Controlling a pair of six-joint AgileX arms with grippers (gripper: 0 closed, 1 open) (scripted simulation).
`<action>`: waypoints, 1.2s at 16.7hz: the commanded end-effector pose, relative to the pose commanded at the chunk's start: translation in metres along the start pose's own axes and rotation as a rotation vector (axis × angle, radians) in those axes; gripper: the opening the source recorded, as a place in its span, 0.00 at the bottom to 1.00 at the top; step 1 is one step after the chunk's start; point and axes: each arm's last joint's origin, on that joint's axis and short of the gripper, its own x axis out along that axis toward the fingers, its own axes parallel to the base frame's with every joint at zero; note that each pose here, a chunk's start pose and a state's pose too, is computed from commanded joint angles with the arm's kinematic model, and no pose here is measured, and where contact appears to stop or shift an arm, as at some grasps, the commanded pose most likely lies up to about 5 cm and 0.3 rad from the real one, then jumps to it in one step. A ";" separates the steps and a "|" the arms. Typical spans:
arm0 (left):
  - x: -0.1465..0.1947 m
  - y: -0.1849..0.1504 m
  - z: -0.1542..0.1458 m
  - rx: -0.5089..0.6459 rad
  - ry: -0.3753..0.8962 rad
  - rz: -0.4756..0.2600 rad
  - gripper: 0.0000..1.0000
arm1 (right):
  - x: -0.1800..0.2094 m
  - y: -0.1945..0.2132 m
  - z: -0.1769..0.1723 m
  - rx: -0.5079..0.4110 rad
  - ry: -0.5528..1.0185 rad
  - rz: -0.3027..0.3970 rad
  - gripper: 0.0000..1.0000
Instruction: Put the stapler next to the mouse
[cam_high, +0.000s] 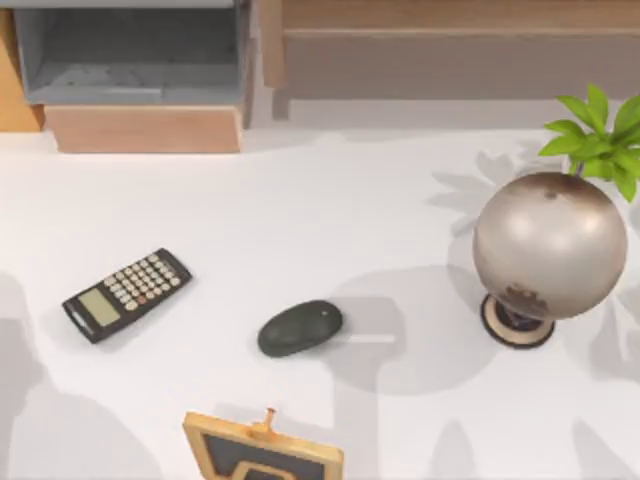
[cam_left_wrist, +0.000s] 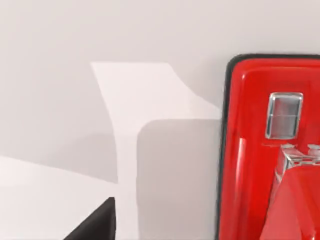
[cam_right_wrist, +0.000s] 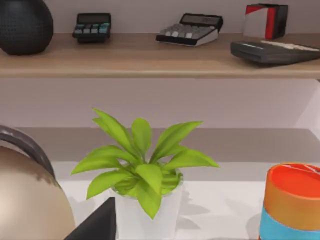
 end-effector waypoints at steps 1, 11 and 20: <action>0.005 0.000 -0.001 0.000 0.004 -0.003 1.00 | 0.000 0.000 0.000 0.000 0.000 0.000 1.00; 0.006 0.000 -0.001 0.000 0.005 -0.003 0.55 | 0.000 0.000 0.000 0.000 0.000 0.000 1.00; 0.006 0.000 -0.001 0.000 0.005 -0.003 0.00 | 0.000 0.000 0.000 0.000 0.000 0.000 1.00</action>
